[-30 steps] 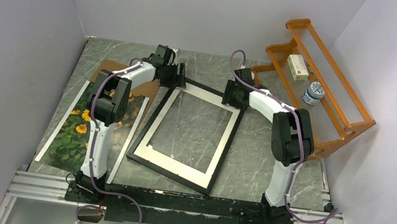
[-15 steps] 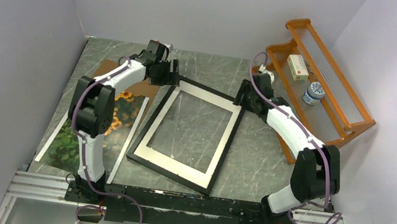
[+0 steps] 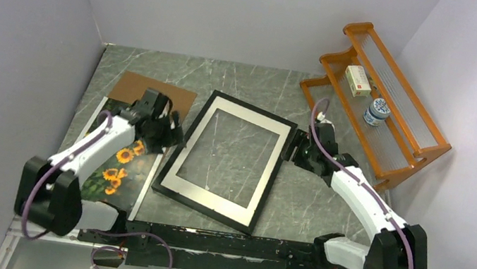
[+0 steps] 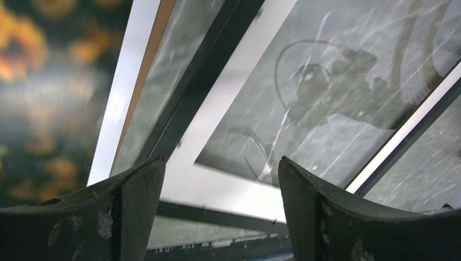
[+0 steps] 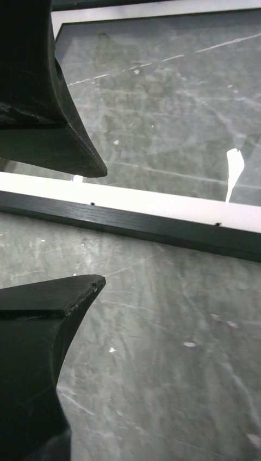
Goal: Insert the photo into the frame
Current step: Adjust the photo frame at the center of the board.
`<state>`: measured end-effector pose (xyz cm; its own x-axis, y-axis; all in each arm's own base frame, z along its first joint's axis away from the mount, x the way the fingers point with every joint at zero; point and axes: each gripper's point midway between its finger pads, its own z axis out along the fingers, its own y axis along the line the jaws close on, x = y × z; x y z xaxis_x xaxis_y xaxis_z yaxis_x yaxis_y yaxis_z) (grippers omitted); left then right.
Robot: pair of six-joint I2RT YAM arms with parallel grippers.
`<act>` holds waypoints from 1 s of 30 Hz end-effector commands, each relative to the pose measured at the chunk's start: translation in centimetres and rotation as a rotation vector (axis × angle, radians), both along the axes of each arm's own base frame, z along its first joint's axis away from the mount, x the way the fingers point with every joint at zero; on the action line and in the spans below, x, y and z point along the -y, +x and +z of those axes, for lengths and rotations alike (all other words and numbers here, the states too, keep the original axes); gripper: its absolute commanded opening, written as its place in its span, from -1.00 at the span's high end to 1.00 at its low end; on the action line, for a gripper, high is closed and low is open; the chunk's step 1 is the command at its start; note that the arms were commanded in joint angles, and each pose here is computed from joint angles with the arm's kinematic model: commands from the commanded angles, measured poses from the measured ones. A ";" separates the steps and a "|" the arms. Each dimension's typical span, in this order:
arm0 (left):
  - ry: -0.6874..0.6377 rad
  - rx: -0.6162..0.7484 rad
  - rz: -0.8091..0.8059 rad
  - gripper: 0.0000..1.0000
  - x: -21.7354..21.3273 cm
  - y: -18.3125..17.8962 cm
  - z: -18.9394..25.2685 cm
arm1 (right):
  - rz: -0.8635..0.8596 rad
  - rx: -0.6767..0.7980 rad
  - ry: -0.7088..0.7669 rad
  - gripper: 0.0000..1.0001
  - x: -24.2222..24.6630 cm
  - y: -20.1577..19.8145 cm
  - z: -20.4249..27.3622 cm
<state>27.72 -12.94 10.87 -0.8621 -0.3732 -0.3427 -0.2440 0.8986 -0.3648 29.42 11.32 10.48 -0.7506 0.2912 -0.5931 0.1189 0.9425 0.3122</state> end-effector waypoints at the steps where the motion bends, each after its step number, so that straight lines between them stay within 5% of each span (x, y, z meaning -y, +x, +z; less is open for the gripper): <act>1: -0.067 -0.070 0.122 -0.65 -0.4 -4.7 -0.4 | -0.007 0.031 0.061 -0.40 -0.4 -0.8 0.0; 17: -0.038 -0.304 0.280 -0.78 -1.1 -12.6 -6.5 | -0.073 0.105 0.060 -0.43 -1.4 5.4 1.3; 30: -0.189 -0.179 0.199 -0.70 2.3 -8.5 -8.7 | 0.127 0.246 -0.091 -0.42 -5.1 18.7 2.6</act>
